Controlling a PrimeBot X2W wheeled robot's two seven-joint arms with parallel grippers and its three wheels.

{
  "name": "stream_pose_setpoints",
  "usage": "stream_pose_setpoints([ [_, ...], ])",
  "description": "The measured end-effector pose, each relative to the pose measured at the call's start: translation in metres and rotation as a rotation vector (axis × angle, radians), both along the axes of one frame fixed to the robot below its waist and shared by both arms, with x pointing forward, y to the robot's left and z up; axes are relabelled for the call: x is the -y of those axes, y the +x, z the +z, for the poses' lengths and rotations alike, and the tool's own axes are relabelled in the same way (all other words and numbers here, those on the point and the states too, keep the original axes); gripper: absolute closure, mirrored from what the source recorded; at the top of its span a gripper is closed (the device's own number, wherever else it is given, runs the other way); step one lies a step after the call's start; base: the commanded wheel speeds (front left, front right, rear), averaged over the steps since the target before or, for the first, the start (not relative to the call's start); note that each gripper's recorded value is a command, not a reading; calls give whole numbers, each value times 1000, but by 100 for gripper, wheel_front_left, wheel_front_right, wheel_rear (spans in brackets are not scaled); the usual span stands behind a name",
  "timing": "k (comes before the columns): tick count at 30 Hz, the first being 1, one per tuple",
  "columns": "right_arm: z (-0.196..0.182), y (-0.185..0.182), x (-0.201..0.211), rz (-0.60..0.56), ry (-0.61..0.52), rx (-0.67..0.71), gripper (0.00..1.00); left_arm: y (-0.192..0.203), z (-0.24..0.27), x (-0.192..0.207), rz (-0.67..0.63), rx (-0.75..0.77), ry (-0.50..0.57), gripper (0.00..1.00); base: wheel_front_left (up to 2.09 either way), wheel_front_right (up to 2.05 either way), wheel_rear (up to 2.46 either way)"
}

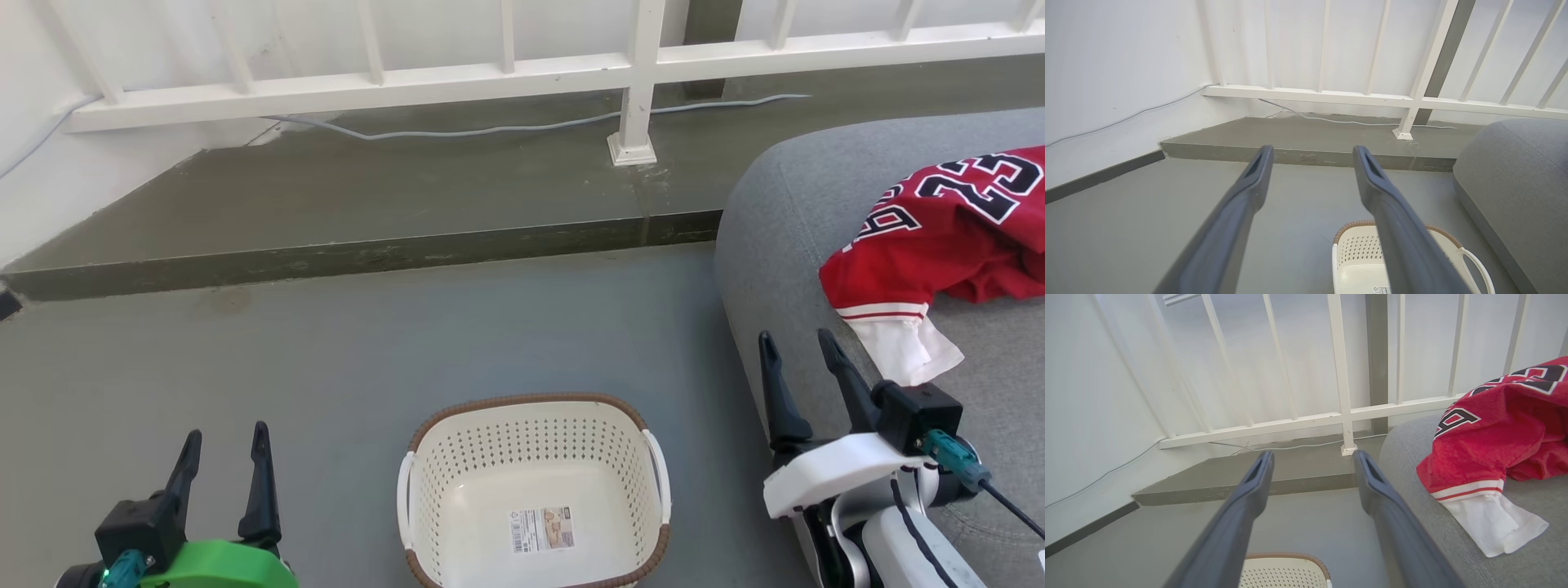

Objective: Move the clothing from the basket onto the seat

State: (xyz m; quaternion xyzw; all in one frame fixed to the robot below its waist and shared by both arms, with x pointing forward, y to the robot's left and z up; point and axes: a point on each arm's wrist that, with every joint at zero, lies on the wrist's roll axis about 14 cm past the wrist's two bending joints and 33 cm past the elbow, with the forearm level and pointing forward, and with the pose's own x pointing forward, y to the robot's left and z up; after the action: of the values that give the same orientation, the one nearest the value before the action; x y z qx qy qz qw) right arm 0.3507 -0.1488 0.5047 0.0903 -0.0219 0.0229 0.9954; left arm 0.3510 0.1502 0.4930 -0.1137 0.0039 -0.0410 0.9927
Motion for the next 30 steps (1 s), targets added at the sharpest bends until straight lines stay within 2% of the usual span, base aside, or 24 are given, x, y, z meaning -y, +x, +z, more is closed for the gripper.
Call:
stream_pose_setpoints([
  [19,2,-7,7,-23,-12,-5,0,-7,-3,3,-6,-18,20,0,0,0,0],
  [20,1,-7,7,-24,-12,-9,100,-7,-3,3,-6,-20,17,100,0,0,0],
  [26,-28,-20,4,-24,-5,-103,100,-15,-23,13,-12,-86,-6,100,0,0,0],
  [30,-29,-21,3,-21,25,-110,100,-16,-25,13,-10,-96,-32,100,0,0,0],
])
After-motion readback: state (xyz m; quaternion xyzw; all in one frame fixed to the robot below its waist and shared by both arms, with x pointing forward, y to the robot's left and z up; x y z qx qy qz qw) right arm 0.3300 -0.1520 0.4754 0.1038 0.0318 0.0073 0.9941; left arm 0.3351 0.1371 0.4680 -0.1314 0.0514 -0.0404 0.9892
